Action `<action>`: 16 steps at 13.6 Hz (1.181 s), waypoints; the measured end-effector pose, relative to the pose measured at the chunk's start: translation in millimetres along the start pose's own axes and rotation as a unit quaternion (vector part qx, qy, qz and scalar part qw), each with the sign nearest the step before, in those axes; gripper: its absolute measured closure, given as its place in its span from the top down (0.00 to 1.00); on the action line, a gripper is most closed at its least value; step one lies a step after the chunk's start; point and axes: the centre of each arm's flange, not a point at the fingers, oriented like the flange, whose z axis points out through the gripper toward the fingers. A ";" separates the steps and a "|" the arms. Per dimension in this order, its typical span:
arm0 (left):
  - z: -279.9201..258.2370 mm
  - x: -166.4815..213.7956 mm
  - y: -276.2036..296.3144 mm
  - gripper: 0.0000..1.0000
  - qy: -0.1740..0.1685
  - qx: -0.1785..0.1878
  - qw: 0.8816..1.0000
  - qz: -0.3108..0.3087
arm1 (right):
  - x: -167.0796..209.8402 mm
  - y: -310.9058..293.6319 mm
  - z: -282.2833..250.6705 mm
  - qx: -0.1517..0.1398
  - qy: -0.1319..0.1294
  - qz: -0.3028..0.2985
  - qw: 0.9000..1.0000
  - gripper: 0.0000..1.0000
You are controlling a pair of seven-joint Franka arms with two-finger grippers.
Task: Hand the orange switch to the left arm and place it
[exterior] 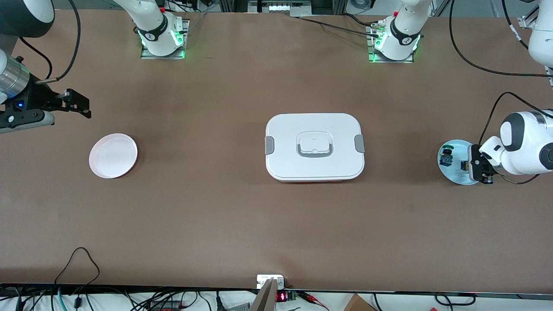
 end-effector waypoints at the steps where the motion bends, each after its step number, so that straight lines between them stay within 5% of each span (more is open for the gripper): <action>1: 0.6 0.4 -0.1 0.50 0.001 0.000 1.000 0.001 | -0.4 -0.2 -1.2 0.000 0.001 0.003 1.000 1.00; 6: -16.5 18.6 -8.6 0.98 0.005 0.009 1.000 0.017 | 0.3 -2.3 -3.3 -0.001 0.003 0.003 1.000 1.00; 10: -55.3 21.6 -6.3 1.00 0.005 -0.005 1.000 0.006 | -0.7 -6.4 -16.3 0.003 0.006 0.005 1.000 1.00; 16: -179.8 32.0 11.1 1.00 0.010 -0.074 0.984 -0.164 | -6.0 -8.7 -24.1 0.012 0.000 0.008 1.000 1.00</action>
